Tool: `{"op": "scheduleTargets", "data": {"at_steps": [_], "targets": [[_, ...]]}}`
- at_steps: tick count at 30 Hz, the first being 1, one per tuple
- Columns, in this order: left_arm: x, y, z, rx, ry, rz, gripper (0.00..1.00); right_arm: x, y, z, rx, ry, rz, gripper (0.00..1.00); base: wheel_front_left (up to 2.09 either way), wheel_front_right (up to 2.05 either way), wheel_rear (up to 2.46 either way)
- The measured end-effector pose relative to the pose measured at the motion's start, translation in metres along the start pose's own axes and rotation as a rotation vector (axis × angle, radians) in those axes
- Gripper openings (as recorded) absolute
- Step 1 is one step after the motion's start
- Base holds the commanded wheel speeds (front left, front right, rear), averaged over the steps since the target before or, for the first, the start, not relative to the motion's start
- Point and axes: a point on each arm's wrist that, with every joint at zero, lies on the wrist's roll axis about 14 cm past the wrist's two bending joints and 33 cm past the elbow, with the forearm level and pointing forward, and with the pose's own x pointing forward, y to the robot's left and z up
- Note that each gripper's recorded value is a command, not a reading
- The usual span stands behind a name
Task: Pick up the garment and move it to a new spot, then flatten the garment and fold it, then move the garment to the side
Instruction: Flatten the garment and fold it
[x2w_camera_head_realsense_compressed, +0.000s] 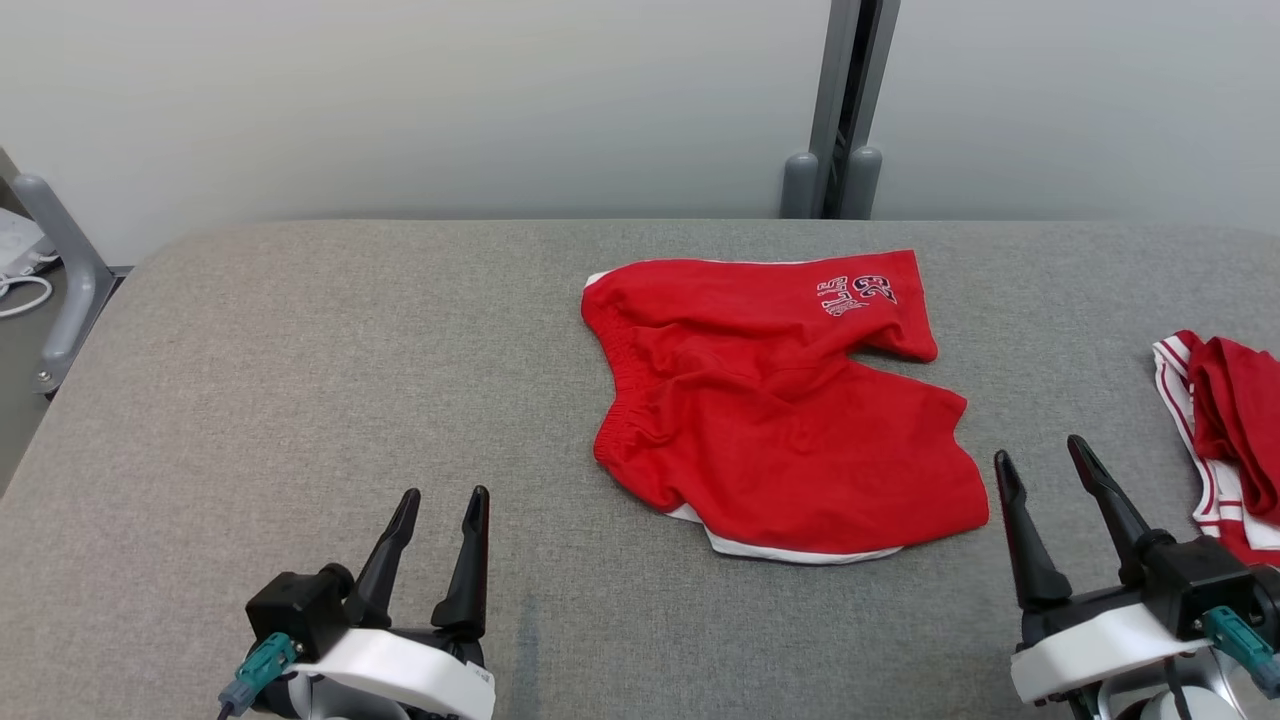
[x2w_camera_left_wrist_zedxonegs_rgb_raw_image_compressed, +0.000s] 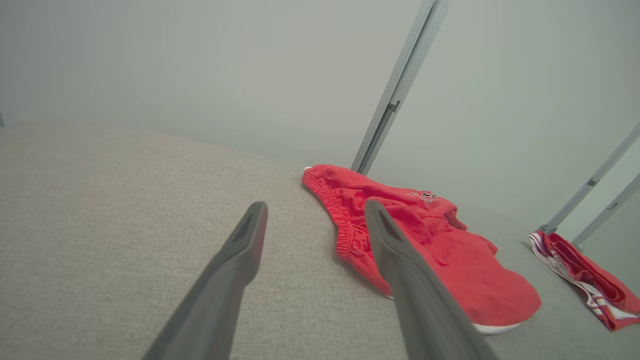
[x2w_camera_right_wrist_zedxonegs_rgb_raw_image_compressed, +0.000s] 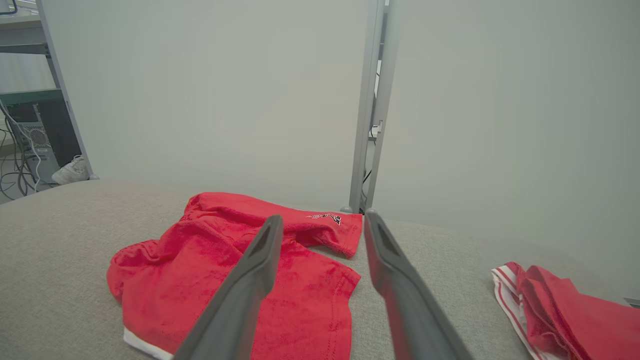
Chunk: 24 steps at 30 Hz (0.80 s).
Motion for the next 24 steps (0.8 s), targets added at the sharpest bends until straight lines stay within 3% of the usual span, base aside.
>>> {"op": "scheduleTargets", "data": {"at_steps": [12,15,21,24], "targets": [[0.001,0.0,0.014,0.096,-0.044,-0.002,1.0,-0.003,0.005,-0.008,0.009,0.02,-0.011,1.0,0.0,0.0,0.0],[0.001,-0.001,0.02,0.165,-0.061,-0.006,1.0,-0.001,0.005,-0.008,0.012,0.02,-0.011,1.0,0.0,0.0,0.0],[-0.002,0.002,0.02,0.179,-0.063,0.007,1.0,0.0,0.004,-0.014,0.022,0.035,-0.016,1.0,0.0,0.0,0.0],[-0.002,0.002,0.019,0.177,-0.059,0.007,1.0,-0.004,0.002,-0.034,0.074,0.096,-0.034,1.0,0.0,0.0,0.0]]}}
